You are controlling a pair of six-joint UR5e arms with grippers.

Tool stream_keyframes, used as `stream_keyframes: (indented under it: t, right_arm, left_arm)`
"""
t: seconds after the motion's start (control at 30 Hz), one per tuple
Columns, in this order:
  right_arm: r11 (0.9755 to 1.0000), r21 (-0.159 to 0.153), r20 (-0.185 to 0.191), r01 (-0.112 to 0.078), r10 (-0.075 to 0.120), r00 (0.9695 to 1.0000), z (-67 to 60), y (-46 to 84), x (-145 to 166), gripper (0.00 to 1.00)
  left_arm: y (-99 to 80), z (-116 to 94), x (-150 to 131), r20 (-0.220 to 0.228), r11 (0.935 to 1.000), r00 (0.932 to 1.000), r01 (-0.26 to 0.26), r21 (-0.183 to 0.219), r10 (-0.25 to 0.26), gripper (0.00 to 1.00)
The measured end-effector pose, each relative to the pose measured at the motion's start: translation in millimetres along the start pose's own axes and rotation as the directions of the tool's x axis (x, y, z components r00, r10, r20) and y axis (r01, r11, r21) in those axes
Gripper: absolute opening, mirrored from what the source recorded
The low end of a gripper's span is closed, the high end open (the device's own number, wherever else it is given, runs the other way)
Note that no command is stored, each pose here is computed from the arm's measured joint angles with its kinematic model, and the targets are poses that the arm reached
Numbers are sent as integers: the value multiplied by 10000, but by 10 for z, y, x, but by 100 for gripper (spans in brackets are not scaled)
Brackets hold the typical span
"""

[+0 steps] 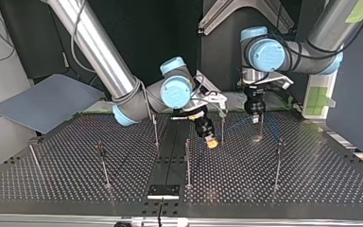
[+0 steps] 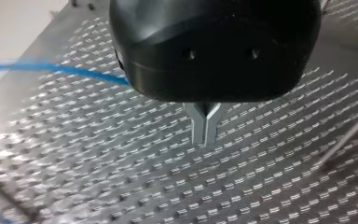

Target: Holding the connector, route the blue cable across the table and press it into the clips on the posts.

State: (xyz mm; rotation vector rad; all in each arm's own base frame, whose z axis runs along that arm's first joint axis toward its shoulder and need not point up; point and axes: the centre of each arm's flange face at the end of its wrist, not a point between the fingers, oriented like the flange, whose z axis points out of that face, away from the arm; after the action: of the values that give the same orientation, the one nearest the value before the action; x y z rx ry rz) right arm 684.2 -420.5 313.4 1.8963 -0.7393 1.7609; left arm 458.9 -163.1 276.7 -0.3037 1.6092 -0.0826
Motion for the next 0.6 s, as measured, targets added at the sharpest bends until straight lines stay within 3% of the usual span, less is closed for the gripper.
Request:
stream_keyframes:
  t: [0.13,0.37,0.6]
  right_arm:
    - [10000,-55,290,49,-48,9996,-17,31,-166,0]
    - [9999,-133,840,95,-84,9964,-82,58,-476,0]
    - [9997,-218,978,62,-40,9952,-115,120,-717,0]
  left_arm:
    - [-7,-33,239,-407,9998,9990,-191,63,193,0]
    - [7,31,522,-695,9997,9973,-228,90,233,0]
    - [46,70,669,-732,9999,9972,-142,58,146,0]
